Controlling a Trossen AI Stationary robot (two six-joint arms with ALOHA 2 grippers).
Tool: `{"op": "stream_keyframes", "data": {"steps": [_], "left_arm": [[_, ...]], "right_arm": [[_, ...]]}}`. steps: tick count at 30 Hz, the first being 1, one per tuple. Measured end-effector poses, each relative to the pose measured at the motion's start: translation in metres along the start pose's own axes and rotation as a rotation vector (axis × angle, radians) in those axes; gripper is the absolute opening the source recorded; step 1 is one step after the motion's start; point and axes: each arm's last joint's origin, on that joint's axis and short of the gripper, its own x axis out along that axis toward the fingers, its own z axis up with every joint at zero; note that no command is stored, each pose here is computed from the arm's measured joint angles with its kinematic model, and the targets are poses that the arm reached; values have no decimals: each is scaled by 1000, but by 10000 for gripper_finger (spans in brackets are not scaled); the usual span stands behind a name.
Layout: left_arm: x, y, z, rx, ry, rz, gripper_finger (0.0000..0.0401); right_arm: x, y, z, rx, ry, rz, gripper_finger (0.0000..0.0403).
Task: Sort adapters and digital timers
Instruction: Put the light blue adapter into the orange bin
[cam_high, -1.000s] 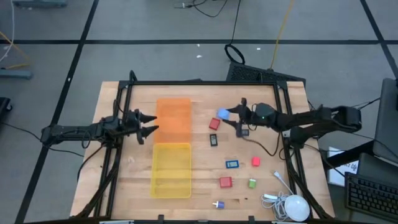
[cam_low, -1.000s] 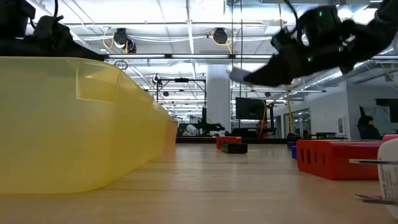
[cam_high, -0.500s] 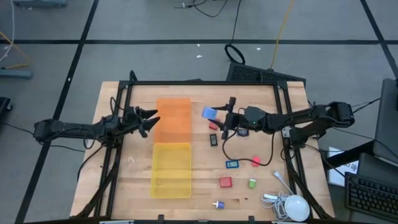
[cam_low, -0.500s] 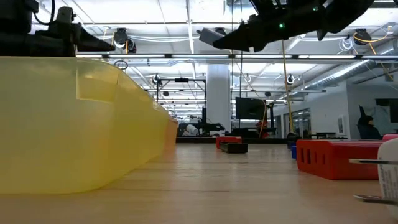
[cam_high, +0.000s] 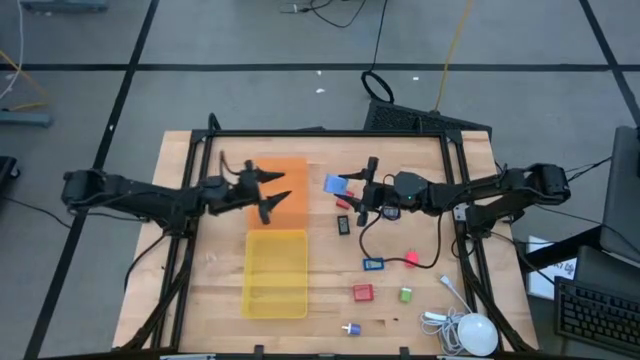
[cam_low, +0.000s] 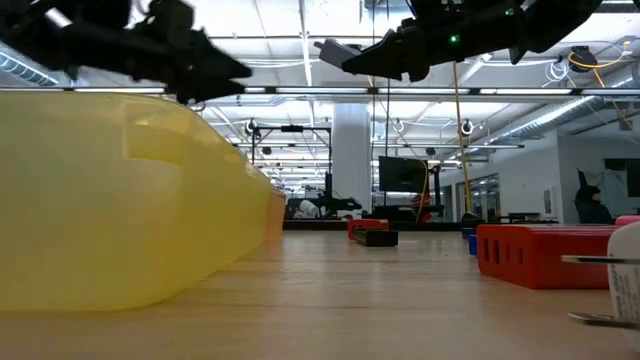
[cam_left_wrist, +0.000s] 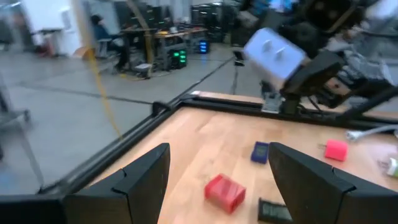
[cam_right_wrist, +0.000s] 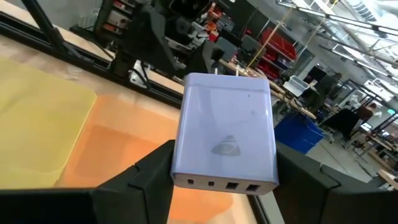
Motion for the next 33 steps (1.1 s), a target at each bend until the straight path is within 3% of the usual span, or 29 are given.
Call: {"op": "stream_keyframes", "data": {"steps": [5, 11, 20, 23, 28, 33], "left_arm": [[39, -12, 19, 83, -2, -52, 273], [70, -22, 29, 74, -2, -74, 273], [79, -33, 37, 129, -27, -104, 273], [79, -36, 38, 74, -40, -116, 273], [82, -38, 39, -139, -91, -131, 273], [88, -40, 32, -262, -90, -91, 273]], "right_arm": [[0, 0, 0, -25, 0, 0, 209], [0, 0, 0, -76, -2, 2, 210], [0, 0, 3, -117, -37, 10, 210], [0, 0, 4, -118, -43, 6, 210], [6, 3, 0, -155, -51, -31, 210], [15, 19, -6, -277, -52, -26, 210]]}}
